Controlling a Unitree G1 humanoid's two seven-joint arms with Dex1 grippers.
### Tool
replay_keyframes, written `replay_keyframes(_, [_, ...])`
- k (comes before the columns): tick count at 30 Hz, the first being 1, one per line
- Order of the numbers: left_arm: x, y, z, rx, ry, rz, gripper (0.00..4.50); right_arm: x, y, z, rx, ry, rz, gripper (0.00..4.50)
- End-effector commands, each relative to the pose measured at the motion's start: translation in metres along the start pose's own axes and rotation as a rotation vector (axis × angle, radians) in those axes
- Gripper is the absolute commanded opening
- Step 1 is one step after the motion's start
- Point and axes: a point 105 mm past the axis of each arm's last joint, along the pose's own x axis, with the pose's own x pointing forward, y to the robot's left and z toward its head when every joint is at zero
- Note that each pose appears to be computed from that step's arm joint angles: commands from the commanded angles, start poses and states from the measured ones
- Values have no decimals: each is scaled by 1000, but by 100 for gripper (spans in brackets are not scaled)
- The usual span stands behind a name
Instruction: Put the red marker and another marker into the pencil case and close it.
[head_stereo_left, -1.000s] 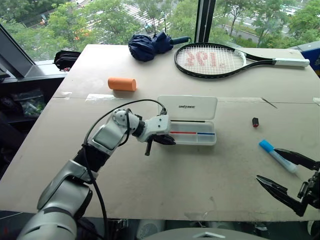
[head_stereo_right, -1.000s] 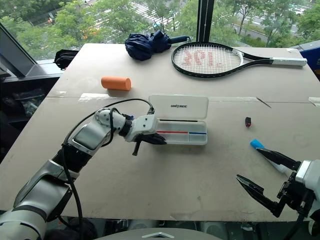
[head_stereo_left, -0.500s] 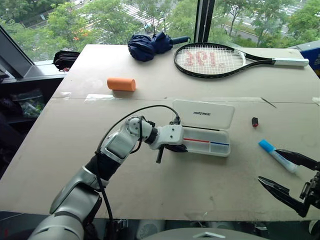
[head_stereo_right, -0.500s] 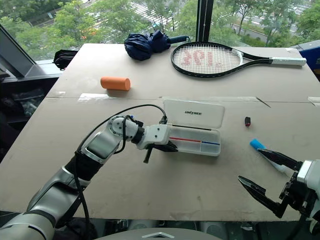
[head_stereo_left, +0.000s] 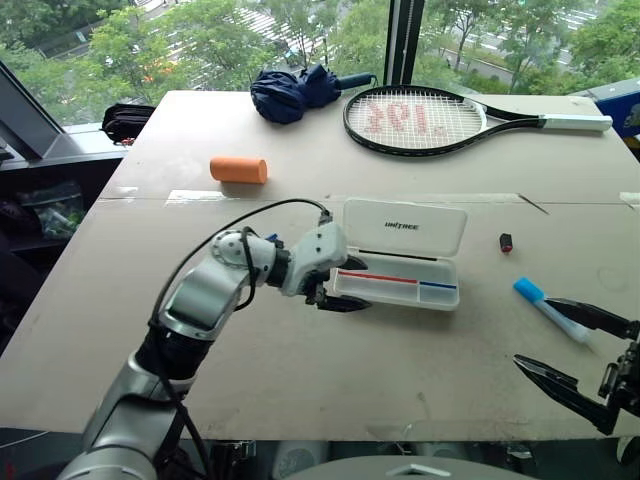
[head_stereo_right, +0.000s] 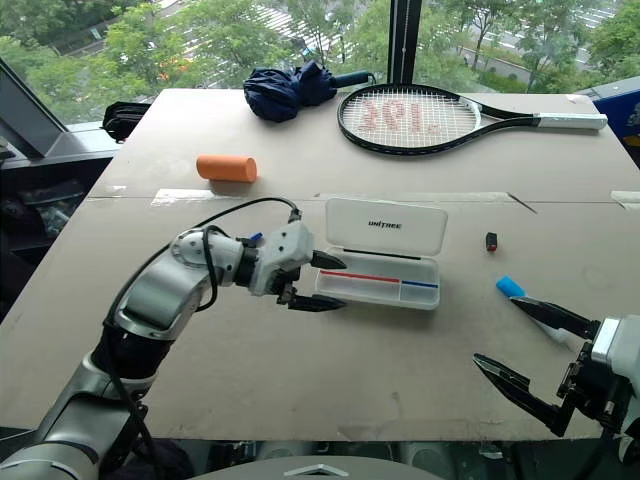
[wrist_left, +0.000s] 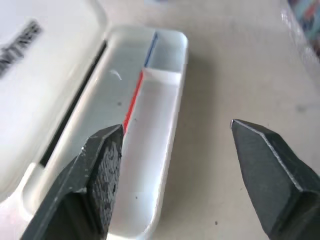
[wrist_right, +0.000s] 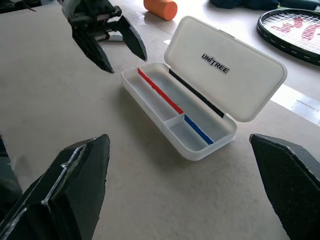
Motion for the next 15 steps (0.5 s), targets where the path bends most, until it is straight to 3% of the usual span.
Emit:
replay_keyframes(1, [-37,9,4,-58,-11,196,351,7,2,6,-9,-35,46,450])
replay_keyframes(7, [-106,46,-41,-138,159,487,351,22,1,9,-8,-76,98,450])
replay_keyframes(15, [-120,76,-72,-122,257,501,351,25,5,10,-10,-82,106,450])
